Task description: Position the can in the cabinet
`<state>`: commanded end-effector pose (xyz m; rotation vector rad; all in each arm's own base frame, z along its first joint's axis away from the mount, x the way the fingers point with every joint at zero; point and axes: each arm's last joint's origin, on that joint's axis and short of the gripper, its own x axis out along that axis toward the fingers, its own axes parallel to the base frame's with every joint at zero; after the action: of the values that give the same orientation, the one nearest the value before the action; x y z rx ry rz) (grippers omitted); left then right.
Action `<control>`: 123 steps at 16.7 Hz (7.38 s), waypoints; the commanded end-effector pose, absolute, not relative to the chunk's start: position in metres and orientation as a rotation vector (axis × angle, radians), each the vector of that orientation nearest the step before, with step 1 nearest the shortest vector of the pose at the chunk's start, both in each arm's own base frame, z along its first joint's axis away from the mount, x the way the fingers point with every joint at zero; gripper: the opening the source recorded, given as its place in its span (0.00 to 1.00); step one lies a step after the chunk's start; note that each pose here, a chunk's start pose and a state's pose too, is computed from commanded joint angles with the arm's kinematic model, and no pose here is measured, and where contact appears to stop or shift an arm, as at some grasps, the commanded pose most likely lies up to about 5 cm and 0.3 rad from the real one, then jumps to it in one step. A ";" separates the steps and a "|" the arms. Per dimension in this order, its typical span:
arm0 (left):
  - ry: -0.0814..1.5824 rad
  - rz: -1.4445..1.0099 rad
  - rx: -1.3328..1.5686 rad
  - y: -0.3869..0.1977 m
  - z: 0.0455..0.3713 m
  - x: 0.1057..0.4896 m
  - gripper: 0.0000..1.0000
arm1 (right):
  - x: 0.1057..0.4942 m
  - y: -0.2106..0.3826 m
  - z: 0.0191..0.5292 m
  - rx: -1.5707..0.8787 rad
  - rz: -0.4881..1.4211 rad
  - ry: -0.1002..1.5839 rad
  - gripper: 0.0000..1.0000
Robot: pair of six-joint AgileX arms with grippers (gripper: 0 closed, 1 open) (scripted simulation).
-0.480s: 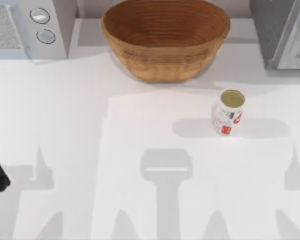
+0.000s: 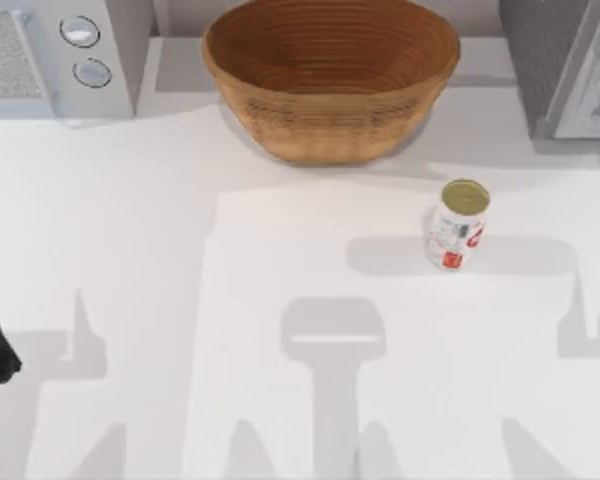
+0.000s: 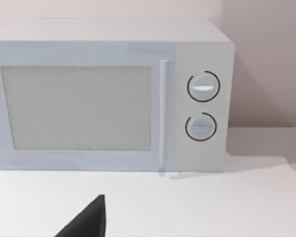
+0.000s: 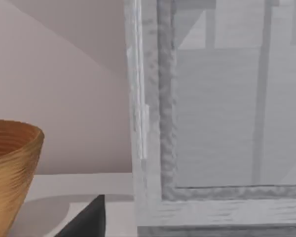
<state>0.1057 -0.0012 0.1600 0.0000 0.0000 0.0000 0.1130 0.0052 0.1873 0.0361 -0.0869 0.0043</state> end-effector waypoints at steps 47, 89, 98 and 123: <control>0.000 0.000 0.000 -0.001 0.160 0.106 1.00 | 0.270 0.192 0.008 0.000 -0.011 -0.006 1.00; 0.000 0.000 0.000 -0.001 0.160 0.106 1.00 | 0.294 0.182 0.034 -0.009 -0.013 0.007 0.00; 0.000 0.000 0.000 -0.001 0.160 0.106 1.00 | 0.298 0.185 0.089 -0.010 -0.009 0.007 0.00; 0.000 0.000 0.000 -0.001 0.160 0.106 1.00 | 0.276 0.121 0.213 0.015 -0.098 -0.067 0.00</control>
<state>0.1057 -0.0012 0.1600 0.0000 0.0000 0.0000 0.2763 0.1209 0.2135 0.0153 -0.0670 -0.0983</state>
